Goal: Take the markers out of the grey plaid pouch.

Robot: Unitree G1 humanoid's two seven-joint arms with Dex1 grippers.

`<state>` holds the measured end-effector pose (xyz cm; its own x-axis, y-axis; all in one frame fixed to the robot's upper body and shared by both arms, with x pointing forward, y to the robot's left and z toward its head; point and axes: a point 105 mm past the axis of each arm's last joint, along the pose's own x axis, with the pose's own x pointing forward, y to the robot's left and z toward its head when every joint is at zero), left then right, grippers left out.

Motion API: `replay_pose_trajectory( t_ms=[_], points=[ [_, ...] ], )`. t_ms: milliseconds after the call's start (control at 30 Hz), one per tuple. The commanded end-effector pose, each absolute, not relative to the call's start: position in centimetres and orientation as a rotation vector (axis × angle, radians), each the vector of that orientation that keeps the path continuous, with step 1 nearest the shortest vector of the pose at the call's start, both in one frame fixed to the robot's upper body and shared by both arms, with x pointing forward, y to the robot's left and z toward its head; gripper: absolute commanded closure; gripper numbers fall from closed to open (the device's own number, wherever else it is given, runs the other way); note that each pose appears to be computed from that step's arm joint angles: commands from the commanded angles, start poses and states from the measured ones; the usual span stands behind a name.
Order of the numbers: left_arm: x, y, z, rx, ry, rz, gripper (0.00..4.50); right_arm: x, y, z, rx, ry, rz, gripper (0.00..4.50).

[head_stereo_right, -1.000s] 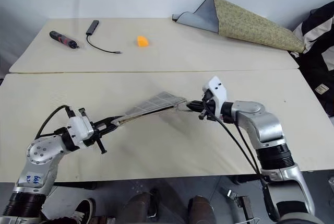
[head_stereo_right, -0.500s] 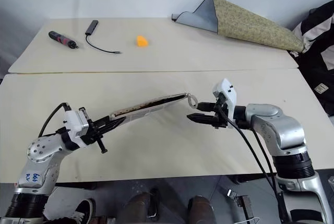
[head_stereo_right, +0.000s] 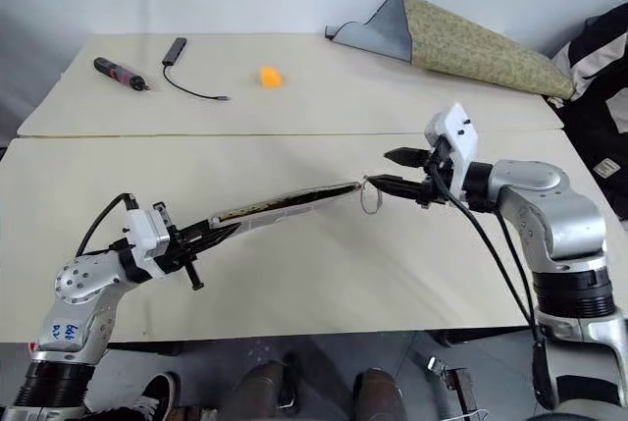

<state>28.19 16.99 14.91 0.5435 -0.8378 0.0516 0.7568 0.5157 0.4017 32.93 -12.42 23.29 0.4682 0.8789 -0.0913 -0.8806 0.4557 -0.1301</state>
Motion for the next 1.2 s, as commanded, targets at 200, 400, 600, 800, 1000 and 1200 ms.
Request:
replay_pose_trajectory(
  t_ms=[200, 400, 600, 800, 1000, 1200],
  points=[
    [27.9, 16.1, 15.7, 0.397, -0.305, -0.988, 4.5, 28.1, -4.4, 24.5, -0.103, -0.113, 1.323, 4.49],
    [27.8, 15.4, 15.6, 0.376, -0.306, -0.989, 4.5, 29.2, -5.3, 20.9, -0.373, -0.042, 1.267, 4.49],
    [27.6, 15.0, 15.7, 0.377, -0.31, -1.014, 4.5, 30.6, -5.8, 19.7, -0.509, -0.044, 1.209, 4.49],
    [27.6, 14.5, 15.8, 0.389, -0.316, -1.037, 4.5, 30.9, -5.8, 19.5, -0.55, -0.053, 1.198, 4.49],
    [27.5, 13.7, 14.7, 0.422, -0.29, -1.078, 4.5, 30.9, -5.4, 21.0, -0.469, -0.101, 1.187, 4.49],
    [27.3, 13.7, 14.2, 0.428, -0.275, -1.092, 4.5, 30.3, -5.4, 21.1, -0.439, -0.079, 1.231, 4.49]
  ],
)
